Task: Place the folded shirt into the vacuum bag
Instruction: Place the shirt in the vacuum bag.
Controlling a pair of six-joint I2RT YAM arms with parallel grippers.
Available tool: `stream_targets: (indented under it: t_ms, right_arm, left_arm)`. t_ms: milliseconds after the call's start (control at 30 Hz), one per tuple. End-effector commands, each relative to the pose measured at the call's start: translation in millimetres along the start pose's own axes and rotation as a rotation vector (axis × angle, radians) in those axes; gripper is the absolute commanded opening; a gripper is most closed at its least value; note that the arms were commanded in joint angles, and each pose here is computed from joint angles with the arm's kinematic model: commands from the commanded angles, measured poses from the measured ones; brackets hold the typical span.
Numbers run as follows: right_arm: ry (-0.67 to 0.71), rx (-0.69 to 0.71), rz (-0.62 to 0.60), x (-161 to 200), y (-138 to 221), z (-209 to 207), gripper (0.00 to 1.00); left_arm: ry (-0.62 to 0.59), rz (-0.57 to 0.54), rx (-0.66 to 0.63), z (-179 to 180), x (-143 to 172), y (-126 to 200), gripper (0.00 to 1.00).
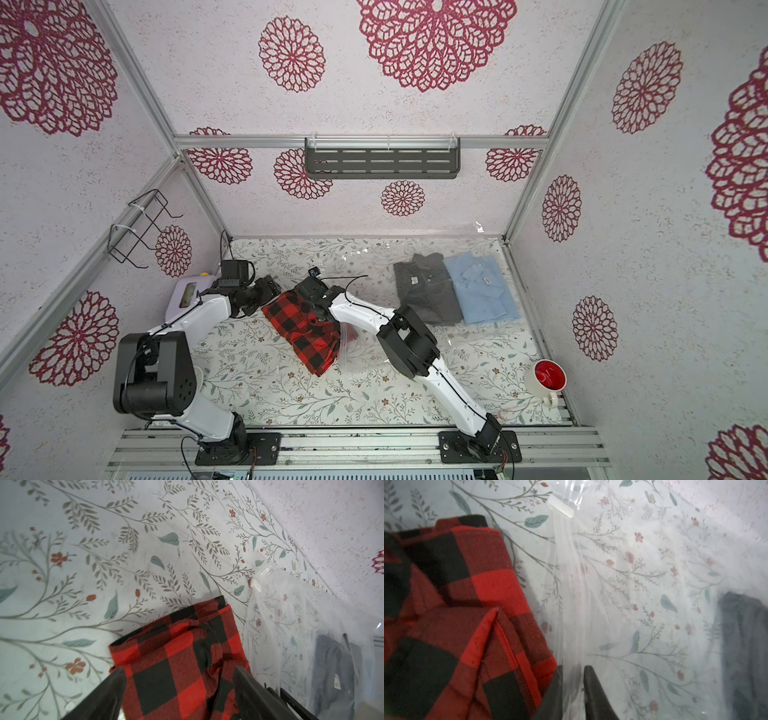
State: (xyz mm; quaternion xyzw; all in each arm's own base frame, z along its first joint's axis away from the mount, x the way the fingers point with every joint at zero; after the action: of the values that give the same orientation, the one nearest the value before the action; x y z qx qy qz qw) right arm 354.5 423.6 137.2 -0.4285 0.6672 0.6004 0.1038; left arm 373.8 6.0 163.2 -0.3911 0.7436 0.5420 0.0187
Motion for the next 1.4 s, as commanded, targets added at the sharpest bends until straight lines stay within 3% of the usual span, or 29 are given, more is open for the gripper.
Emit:
stream_targets:
  t_ms: [0, 133, 433, 967, 1100, 1267, 1367]
  right_arm:
    - [-0.039, 0.001, -0.015, -18.0, 2.0, -18.0, 0.02]
    - [-0.078, -0.055, -0.019, -22.8, -0.9, -23.7, 0.00]
    - [-0.107, -0.111, -0.039, -29.1, 2.0, -25.7, 0.00]
    - [-0.180, -0.171, -0.024, -23.9, 3.9, -27.7, 0.00]
    - [-0.201, -0.189, -0.028, -26.5, 5.6, -28.6, 0.00]
    - [-0.219, -0.150, -0.035, -28.7, 9.2, -34.6, 0.00]
    - [-0.231, -0.118, -0.040, -29.5, 11.4, -39.4, 0.00]
  left_arm:
    - [-0.129, 0.125, 0.031, -2.5, -0.7, -20.9, 0.83]
    - [-0.184, 0.235, 0.057, -3.8, 1.6, -43.0, 0.82]
    - [-0.243, 0.323, 0.023, -0.2, 5.1, -72.2, 0.83]
    - [-0.419, 0.377, -0.119, -37.5, 16.3, -101.6, 0.71]
    - [-0.450, 0.380, -0.124, -47.6, 20.6, -106.1, 0.54]
    - [-0.456, 0.382, -0.091, -56.2, 23.8, -109.6, 0.15]
    - [-0.451, 0.368, -0.047, -61.7, 22.9, -104.5, 0.01]
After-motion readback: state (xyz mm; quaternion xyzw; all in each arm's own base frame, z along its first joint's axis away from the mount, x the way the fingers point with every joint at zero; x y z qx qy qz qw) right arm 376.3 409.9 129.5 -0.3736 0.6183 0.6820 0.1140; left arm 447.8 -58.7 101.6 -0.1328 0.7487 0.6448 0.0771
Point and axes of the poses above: each gripper's point midway between its finger pads, its own y axis back along the fingers, its own z axis along the line the jaws close on, x = y × z, the point moved 9 cm from there along y, back along the fingers, and after that the axes turned 1 degree about y, right-handed, at the moved point
